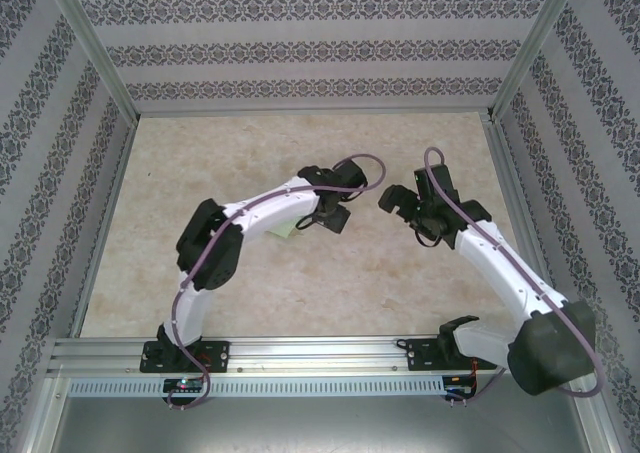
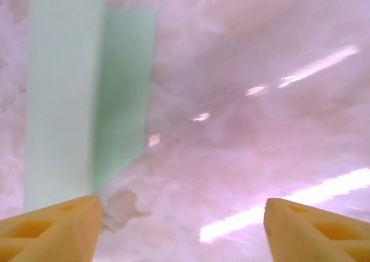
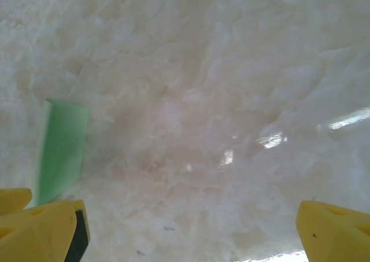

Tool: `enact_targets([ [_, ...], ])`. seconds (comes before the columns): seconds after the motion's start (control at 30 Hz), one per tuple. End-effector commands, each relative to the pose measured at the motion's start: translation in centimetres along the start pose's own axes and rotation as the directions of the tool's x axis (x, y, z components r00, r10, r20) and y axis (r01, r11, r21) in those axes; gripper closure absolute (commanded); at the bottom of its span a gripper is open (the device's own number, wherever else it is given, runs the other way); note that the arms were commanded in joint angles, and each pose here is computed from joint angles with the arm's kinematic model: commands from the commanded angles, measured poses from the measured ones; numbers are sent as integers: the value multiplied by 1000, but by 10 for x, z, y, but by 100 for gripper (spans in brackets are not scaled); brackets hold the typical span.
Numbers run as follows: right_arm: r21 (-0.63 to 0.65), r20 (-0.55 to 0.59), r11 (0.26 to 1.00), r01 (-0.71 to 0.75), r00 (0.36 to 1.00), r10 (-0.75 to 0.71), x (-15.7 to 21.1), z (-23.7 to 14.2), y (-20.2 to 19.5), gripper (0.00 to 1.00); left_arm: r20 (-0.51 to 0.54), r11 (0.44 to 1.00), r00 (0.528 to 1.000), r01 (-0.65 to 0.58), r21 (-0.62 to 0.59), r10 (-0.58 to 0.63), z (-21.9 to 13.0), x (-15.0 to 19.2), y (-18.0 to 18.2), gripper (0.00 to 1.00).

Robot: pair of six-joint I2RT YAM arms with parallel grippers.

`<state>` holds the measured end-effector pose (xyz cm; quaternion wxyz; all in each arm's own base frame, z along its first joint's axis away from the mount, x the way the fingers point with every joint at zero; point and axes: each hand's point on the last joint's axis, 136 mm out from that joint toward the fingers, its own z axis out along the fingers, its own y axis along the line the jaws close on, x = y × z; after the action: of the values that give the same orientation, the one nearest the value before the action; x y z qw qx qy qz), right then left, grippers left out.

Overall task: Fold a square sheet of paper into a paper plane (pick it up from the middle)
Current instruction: Turn over the paper at the center of the table, then rotate the paper at the center of the table.

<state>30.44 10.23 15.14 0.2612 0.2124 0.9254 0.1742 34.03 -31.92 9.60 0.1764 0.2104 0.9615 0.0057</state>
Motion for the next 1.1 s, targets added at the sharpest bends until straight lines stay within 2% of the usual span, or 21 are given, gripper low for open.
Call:
enact_targets([
  [0.0,-70,-50,998,-5,999,1,-3,-8,24,3,74,975,992,82,206,-99,-64,-20,-13,20],
  [0.07,-86,-67,996,11,998,-16,1,-6,32,4,76,955,987,116,273,-141,-75,-23,-10,18],
  [0.17,-118,-74,991,55,995,-64,9,5,45,6,58,925,974,187,331,-218,-65,-17,3,17],
  [0.23,-159,-64,984,83,994,-94,14,15,59,8,61,905,958,242,350,-279,-55,-12,19,16],
  [0.33,-203,-119,976,80,987,-106,25,29,86,17,42,858,917,355,370,-398,-53,-9,54,16],
  [0.43,-244,-145,962,120,977,-158,39,40,124,25,44,826,877,433,361,-479,-55,-4,89,8],
  [0.6,-272,-155,949,156,967,-204,66,66,173,37,28,773,804,561,296,-594,-51,19,150,3],
  [0.67,-292,-154,944,156,966,-207,76,76,188,38,51,778,798,569,265,-601,-58,27,169,0],
  [0.8,-326,-171,931,162,959,-227,98,96,210,38,105,779,776,597,194,-621,-70,44,205,0],
  [1.07,-387,-217,903,184,934,-283,128,123,249,39,119,750,743,636,182,-659,-70,67,226,0],
])
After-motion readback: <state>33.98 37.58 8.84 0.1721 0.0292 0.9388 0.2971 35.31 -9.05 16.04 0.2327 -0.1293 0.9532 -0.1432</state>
